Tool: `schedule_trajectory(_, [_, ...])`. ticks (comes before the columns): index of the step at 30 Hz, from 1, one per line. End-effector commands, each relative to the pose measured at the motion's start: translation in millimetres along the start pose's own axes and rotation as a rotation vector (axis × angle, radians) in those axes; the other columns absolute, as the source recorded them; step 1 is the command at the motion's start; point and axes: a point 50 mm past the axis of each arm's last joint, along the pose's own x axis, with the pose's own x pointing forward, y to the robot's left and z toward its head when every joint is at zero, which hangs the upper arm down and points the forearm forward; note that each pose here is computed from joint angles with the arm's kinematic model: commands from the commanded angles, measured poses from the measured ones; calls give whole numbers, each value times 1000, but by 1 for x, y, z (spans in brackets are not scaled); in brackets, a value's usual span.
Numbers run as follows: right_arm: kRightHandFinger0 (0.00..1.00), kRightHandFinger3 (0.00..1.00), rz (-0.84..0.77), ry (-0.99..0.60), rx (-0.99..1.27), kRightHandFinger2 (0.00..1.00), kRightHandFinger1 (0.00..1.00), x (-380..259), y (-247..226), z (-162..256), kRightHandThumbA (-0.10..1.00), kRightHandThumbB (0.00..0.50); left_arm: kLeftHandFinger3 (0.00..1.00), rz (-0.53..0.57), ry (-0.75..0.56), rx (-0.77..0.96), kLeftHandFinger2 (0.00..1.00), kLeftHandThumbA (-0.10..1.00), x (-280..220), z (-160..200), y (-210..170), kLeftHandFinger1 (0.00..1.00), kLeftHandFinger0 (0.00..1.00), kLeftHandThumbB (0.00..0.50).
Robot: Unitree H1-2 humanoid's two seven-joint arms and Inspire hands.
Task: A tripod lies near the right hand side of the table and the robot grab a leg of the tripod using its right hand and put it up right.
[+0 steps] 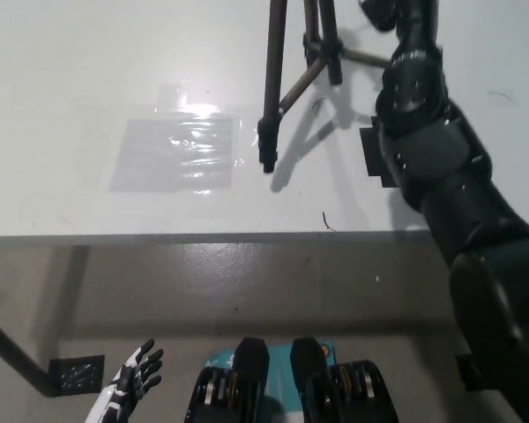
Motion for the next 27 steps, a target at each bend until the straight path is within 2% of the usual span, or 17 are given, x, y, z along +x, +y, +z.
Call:
schedule_trajectory(1, [0, 349, -88, -141, 156, 331, 0, 1, 7, 32, -100, 57, 1000, 0, -54, 25, 1000, 1000, -2, 8, 0, 1000, 1000, 296])
schedule_trajectory(4, [0, 336, -68, -102, 189, 311, 0, -13, 18, 10, -100, 67, 1000, 0, -53, 19, 1000, 1000, -4, 7, 0, 1000, 1000, 282])
schedule_trajectory(8, [0, 295, -68, -51, 222, 282, 0, -30, 26, -16, -100, 90, 1000, 4, -55, 8, 1000, 1000, -4, 7, -1, 1000, 1000, 294])
schedule_trajectory(10, [0, 367, -64, -16, 239, 345, 11, -35, 28, -26, -100, 80, 1000, 1, -55, 8, 1000, 1000, -3, 7, -2, 1000, 1000, 302])
schedule_trajectory(12, [0, 384, -78, 19, 231, 354, 16, -38, 30, -30, -100, 89, 1000, 1, -64, 8, 1000, 1000, -3, 7, -2, 1000, 1000, 294])
schedule_trajectory(14, [0, 369, -71, 36, 250, 365, 35, -39, 31, -33, -13, 97, 1000, 0, -61, 8, 1000, 1000, -3, 7, -2, 1000, 1000, 302])
schedule_trajectory(15, [20, 396, -60, 44, 265, 409, 80, -40, 32, -34, 74, 121, 1000, 2, -59, 8, 1000, 1000, -5, 6, -2, 1000, 1000, 300])
schedule_trajectory(16, [83, 536, -42, 44, 287, 531, 186, -40, 31, -35, 146, 160, 1000, 0, -58, 8, 1000, 1000, -5, 7, -2, 1000, 1000, 298])
schedule_trajectory(17, [282, 828, -6, 28, 301, 814, 425, -39, 30, -36, 309, 217, 1000, -1, -57, 7, 1000, 1000, -5, 6, -2, 1000, 1000, 296])
schedule_trajectory(18, [315, 826, 21, 12, 293, 781, 433, -38, 29, -36, 391, 227, 1000, -2, -58, 7, 1000, 1000, -4, 6, -2, 1000, 1000, 296])
schedule_trajectory(19, [663, 1000, 84, -14, 286, 1000, 817, -36, 28, -35, 565, 338, 1000, -3, -62, 7, 1000, 1000, -4, 6, -2, 1000, 1000, 293])
schedule_trajectory(20, [821, 1000, 130, -26, 274, 1000, 1000, -34, 27, -34, 695, 415, 1000, -1, -63, 5, 1000, 1000, -4, 6, -2, 1000, 1000, 306])
schedule_trajectory(21, [1000, 1000, 164, -28, 286, 1000, 1000, -32, 26, -34, 727, 463, 1000, 0, -64, 10, 1000, 1000, -4, 6, -3, 1000, 1000, 299])
schedule_trajectory(22, [1000, 1000, 222, -33, 299, 1000, 1000, -29, 24, -31, 765, 497, 1000, 0, -65, 16, 1000, 1000, -4, 6, -3, 1000, 1000, 293])
schedule_trajectory(23, [1000, 1000, 245, -35, 291, 1000, 1000, -27, 23, -30, 781, 499, 1000, 0, -63, 15, 1000, 1000, -4, 6, -2, 1000, 1000, 292])
schedule_trajectory(24, [1000, 1000, 298, -75, 241, 1000, 1000, -21, 18, -23, 873, 500, 1000, 1, -60, 15, 1000, 1000, -4, 6, -2, 1000, 1000, 299])
schedule_trajectory(27, [1000, 1000, 330, -99, 215, 1000, 1000, -15, 14, -16, 904, 500, 1000, 1, -56, 11, 1000, 1000, -5, 4, -3, 1000, 1000, 300])
